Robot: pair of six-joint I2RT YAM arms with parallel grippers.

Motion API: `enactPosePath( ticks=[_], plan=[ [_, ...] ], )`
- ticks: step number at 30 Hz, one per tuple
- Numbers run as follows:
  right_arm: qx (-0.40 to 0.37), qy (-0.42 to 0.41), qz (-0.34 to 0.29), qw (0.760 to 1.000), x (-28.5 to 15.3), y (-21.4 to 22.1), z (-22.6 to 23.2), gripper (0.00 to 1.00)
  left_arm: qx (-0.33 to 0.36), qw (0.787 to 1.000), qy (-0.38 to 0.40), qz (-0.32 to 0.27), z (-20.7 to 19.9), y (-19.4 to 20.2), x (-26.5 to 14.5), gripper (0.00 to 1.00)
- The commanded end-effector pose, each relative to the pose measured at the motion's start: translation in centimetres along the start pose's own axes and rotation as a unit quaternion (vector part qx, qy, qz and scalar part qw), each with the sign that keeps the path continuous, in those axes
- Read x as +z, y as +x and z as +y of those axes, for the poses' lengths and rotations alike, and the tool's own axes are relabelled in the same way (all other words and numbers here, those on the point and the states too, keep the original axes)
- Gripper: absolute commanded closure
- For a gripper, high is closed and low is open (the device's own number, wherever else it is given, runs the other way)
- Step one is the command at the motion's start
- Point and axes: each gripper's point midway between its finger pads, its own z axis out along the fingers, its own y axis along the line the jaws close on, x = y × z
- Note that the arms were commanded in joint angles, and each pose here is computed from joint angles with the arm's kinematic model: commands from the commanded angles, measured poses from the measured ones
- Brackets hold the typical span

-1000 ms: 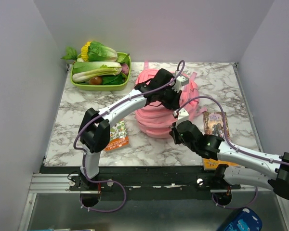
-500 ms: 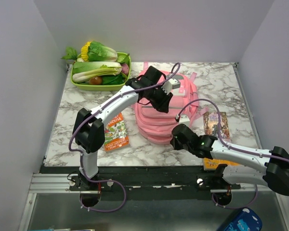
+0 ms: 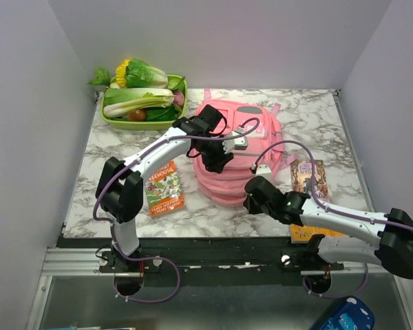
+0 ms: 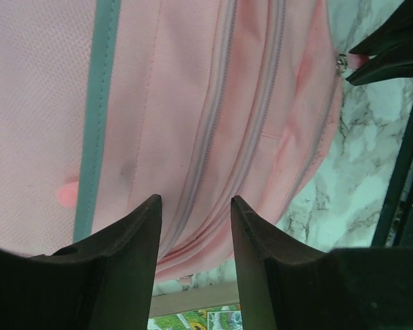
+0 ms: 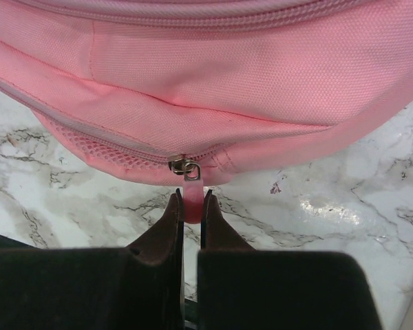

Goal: Pack the student bag
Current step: Unzip the student bag at the center of the board.

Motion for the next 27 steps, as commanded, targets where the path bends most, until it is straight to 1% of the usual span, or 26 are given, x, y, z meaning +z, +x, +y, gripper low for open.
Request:
enactPosePath(
  ticks=[1, 2, 3, 4, 5, 6, 8, 9, 12, 17, 18, 20, 21, 23, 24, 25, 27],
  plan=[
    [-0.014, -0.019, 0.018, 1.0, -0.8, -0.2, 0.8, 0.91, 0.077, 0.994, -0.075, -0.016, 1.8, -1.4, -0.5, 0.48],
    [-0.012, -0.02, 0.018, 1.0, -0.9, -0.3, 0.8, 0.9, 0.088, 0.992, -0.09, -0.009, 1.9, -1.2, -0.1, 0.49],
    [-0.011, -0.022, 0.019, 1.0, -1.0, -0.5, 0.9, 0.9, 0.102, 0.989, -0.11, -0.019, 2.5, -1.8, 0.0, 0.49],
    [-0.01, -0.021, 0.023, 0.999, -1.0, -0.4, 0.8, 0.9, 0.103, 0.988, -0.113, -0.012, 2.4, -1.0, 0.6, 0.5],
    [-0.01, -0.022, 0.025, 0.999, -1.1, -0.5, 0.9, 0.9, 0.105, 0.987, -0.121, -0.014, 2.5, -1.1, 0.7, 0.51],
    [-0.009, -0.022, 0.023, 0.999, -1.2, -0.7, 0.9, 0.9, 0.111, 0.983, -0.145, -0.019, 3.3, -1.5, 0.6, 0.53],
    [-0.009, -0.02, 0.023, 0.999, -1.2, -0.7, 0.8, 0.9, 0.114, 0.979, -0.166, -0.018, 4.0, -1.2, 0.7, 0.53],
    [-0.009, -0.021, 0.023, 0.999, -1.2, -0.8, 0.8, 0.91, 0.12, 0.974, -0.189, -0.026, 4.7, -1.8, 0.4, 0.53],
    [-0.006, -0.023, 0.024, 0.999, -1.2, -0.8, 0.8, 0.91, 0.125, 0.968, -0.215, -0.044, 5.6, -2.6, 0.1, 0.53],
    [0.016, -0.023, 0.032, 0.999, -1.0, 0.3, 0.5, 0.92, 0.123, 0.971, -0.2, -0.041, 5.4, -2.2, 0.9, 0.52],
    [0.022, -0.024, 0.031, 0.999, -1.1, 0.4, 0.5, 0.92, 0.124, 0.973, -0.195, -0.032, 5.3, -1.7, 1.4, 0.54],
    [0.026, -0.023, 0.03, 0.999, -1.0, 0.6, 0.3, 0.92, 0.125, 0.974, -0.189, -0.028, 5.2, -1.6, 1.7, 0.62],
    [0.027, -0.025, 0.028, 0.999, -1.2, 0.4, 0.3, 0.93, 0.122, 0.974, -0.187, -0.024, 5.3, -1.3, 1.8, 0.75],
    [0.028, -0.024, 0.022, 0.999, -1.4, 0.1, 0.2, 0.92, 0.118, 0.976, -0.182, -0.027, 5.1, -1.6, 1.7, 0.88],
    [0.025, -0.026, 0.017, 0.999, -1.5, -0.2, 0.2, 0.91, 0.115, 0.978, -0.175, -0.025, 4.8, -1.6, 1.8, 0.99],
    [0.027, -0.023, 0.009, 0.999, -1.7, -0.6, -0.1, 0.87, 0.113, 0.978, -0.173, -0.031, 4.7, -2.0, 1.5, 1.0],
    [0.021, -0.022, -0.001, 1.0, -1.9, -1.2, -0.3, 0.85, 0.109, 0.981, -0.158, -0.035, 3.9, -2.2, 1.3, 1.0]
  ],
)
